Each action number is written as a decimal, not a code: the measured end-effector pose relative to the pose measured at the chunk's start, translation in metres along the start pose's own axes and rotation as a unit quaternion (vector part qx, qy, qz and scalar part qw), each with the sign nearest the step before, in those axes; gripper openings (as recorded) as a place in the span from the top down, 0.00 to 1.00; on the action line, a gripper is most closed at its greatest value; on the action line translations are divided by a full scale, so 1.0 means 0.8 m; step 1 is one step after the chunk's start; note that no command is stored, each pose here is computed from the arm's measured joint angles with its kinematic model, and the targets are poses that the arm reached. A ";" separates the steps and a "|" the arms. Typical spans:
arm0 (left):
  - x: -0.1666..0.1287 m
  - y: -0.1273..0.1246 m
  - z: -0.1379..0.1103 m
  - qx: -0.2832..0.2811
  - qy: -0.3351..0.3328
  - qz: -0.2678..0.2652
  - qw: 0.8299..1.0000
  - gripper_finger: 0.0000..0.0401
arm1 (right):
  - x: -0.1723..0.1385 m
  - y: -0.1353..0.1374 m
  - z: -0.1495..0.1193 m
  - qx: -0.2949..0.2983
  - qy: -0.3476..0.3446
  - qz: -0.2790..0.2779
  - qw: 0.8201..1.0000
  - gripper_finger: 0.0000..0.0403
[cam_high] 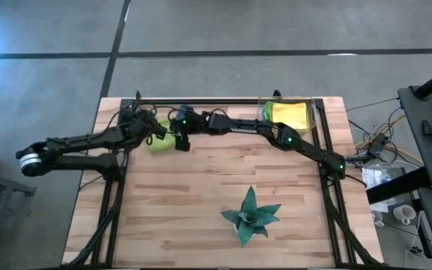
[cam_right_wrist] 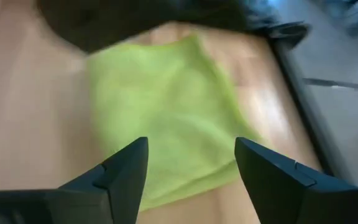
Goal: Fold microfiber towels
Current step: Fold the light green microfiber cloth
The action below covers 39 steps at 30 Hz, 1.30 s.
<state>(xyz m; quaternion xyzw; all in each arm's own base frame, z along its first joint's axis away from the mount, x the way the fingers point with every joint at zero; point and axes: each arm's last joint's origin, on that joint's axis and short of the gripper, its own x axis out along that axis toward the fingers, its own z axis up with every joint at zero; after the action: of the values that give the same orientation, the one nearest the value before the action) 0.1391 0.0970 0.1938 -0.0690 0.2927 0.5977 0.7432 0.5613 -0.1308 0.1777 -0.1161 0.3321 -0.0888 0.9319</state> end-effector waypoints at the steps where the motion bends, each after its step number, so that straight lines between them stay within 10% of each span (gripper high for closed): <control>1: -0.001 0.001 0.000 -0.001 0.000 -0.002 1.000 0.43 | 0.004 0.004 -0.003 0.003 0.004 0.004 1.000 0.41; 12: -0.020 0.004 -0.016 -0.092 0.000 -0.124 0.988 0.42 | 0.024 -0.030 -0.039 0.321 0.032 0.095 0.942 0.45; 20: -0.029 0.008 -0.023 -0.103 -0.001 -0.184 0.978 0.42 | 0.027 0.043 -0.015 0.228 -0.004 0.107 0.968 0.45; 27: -0.044 0.008 -0.027 -0.100 0.004 -0.270 0.958 0.42 | 0.026 0.050 -0.040 0.185 0.102 0.071 0.975 0.45; 32: -0.049 0.008 -0.032 -0.090 0.000 -0.285 0.954 0.42 | 0.009 0.053 -0.057 0.150 0.204 0.097 0.962 0.45; 39: -0.055 0.002 -0.038 -0.063 0.003 -0.307 0.950 0.42 | -0.047 0.075 -0.074 0.095 0.395 0.147 0.902 0.45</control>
<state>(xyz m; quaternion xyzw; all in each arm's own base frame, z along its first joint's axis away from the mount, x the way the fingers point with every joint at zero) 0.1216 0.0467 0.1922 -0.2034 0.2213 0.3580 0.8840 0.5005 -0.0739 0.1394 0.0678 0.6763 -0.0210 0.7332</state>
